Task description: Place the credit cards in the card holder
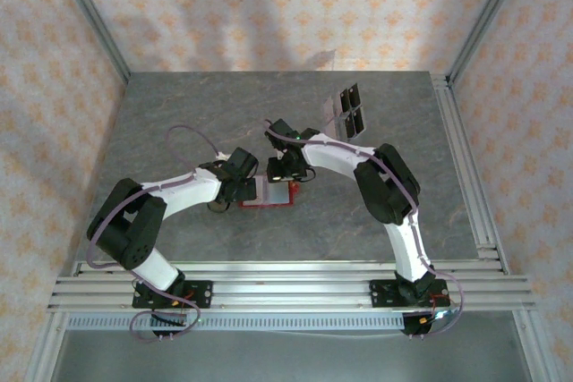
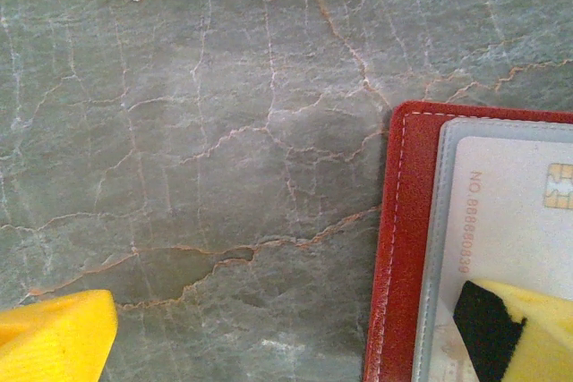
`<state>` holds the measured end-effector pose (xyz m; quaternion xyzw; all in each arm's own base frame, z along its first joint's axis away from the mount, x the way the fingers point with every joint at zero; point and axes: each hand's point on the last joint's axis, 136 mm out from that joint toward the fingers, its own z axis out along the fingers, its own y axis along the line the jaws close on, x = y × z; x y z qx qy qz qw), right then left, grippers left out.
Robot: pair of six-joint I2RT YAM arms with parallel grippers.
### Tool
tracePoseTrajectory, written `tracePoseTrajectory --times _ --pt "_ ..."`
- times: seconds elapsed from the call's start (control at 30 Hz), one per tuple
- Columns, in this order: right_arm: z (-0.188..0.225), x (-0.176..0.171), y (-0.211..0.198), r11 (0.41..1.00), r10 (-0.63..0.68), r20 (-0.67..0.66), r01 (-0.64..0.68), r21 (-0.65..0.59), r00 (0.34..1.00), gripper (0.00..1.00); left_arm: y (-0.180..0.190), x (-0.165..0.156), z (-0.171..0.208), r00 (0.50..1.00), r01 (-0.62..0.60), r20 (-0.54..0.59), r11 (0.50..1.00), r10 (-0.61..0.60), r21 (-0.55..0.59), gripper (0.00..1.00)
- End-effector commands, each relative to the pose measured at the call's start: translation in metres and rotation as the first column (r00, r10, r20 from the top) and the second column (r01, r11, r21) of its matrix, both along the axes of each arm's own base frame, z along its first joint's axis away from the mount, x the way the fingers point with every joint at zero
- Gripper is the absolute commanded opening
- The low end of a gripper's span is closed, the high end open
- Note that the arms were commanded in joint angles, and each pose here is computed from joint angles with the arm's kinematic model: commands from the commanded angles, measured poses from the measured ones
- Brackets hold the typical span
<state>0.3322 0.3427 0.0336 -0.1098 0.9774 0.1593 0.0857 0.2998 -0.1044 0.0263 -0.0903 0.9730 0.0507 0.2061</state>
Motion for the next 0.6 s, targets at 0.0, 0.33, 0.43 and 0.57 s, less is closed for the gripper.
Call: tracePoseTrajectory --times 0.0,0.33,0.43,0.57 --pt "-0.009 -0.014 0.013 0.999 0.027 -0.054 -0.025 0.029 0.998 0.42 0.002 -0.007 -0.009 0.999 0.016 -0.044 0.999 -0.014 0.033 1.0" --pt "-0.003 -0.022 0.036 0.987 0.003 -0.112 0.014 0.158 0.994 0.42 0.001 -0.008 -0.01 0.999 0.016 -0.045 0.999 -0.014 0.029 1.0" --pt "-0.003 -0.022 0.037 0.986 -0.001 -0.116 0.02 0.166 0.993 0.42 0.001 -0.007 -0.009 0.999 0.014 -0.04 1.0 -0.013 0.026 1.0" --pt "-0.003 -0.022 0.037 0.986 -0.009 -0.113 0.028 0.167 0.994 0.42 0.003 -0.006 -0.002 1.0 0.015 -0.027 0.999 -0.014 0.039 1.0"
